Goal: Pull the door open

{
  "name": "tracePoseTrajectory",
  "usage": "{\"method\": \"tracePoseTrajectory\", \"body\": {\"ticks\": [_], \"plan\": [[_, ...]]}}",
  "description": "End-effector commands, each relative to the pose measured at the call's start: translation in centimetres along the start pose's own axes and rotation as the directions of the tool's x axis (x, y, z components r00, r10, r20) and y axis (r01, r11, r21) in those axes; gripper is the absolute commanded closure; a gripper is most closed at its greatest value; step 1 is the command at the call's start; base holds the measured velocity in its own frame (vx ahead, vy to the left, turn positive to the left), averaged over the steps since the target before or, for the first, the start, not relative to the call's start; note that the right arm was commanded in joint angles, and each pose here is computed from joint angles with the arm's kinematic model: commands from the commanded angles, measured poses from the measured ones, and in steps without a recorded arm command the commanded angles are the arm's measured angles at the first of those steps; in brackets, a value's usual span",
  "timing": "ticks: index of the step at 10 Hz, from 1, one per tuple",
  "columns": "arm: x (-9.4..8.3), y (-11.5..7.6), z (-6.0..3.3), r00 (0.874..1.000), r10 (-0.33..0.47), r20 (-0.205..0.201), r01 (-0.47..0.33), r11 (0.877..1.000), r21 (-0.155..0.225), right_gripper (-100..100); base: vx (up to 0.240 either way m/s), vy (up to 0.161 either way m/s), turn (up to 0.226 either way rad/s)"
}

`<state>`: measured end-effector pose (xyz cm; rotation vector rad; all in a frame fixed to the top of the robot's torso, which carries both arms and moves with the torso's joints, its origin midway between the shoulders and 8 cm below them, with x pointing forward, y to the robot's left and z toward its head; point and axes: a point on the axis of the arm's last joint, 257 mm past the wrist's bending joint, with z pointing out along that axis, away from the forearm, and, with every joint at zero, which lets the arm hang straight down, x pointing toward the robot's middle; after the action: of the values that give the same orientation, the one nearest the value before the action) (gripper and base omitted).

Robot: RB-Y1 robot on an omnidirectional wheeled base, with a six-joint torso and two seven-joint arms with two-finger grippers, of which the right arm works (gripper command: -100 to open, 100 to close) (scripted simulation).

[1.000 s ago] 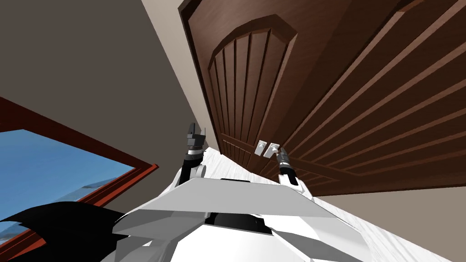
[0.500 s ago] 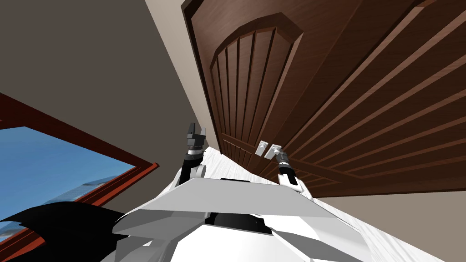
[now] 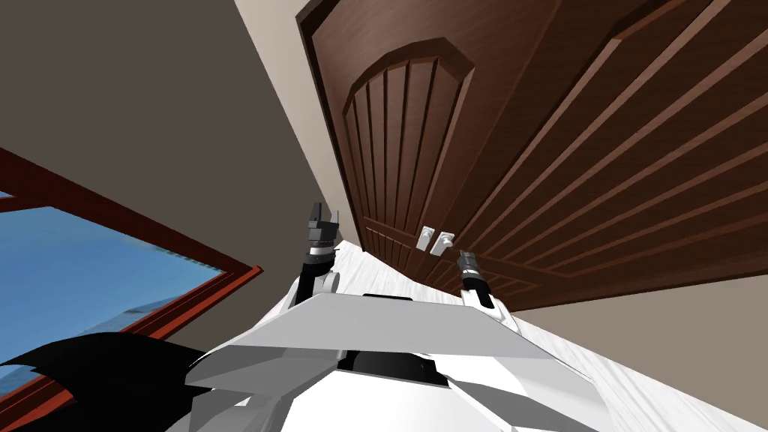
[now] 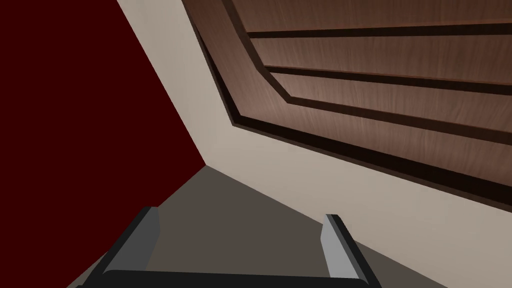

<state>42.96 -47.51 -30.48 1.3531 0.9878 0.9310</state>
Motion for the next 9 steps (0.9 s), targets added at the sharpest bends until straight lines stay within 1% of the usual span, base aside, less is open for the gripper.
{"method": "tracePoseTrajectory", "body": {"ticks": [1, 2, 6, 7, 8, 9], "plan": [[0.6, 0.2, -0.08, 1.000, 0.005, -0.013, -0.005, 1.000, -0.004, -100, -0.197, 0.034, 0.033], [0.9, 0.2, -0.10, 1.000, 0.007, -0.018, -0.007, 1.000, -0.006, -100, -0.183, 0.099, 0.027], [3.4, 0.9, -0.05, 0.998, 0.024, -0.065, -0.025, 0.999, -0.022, -100, -0.176, 0.102, 0.056], [3.0, 0.9, -0.12, 0.998, 0.021, -0.058, -0.022, 1.000, -0.020, -100, -0.081, 0.051, 0.002], [0.7, 0.1, -0.55, 1.000, 0.005, -0.022, -0.005, 1.000, 0.000, -100, 0.020, -0.069, -0.186], [-0.2, -0.2, -0.72, 1.000, -0.003, -0.006, 0.003, 1.000, 0.007, -100, 0.078, -0.148, -0.127]]}}
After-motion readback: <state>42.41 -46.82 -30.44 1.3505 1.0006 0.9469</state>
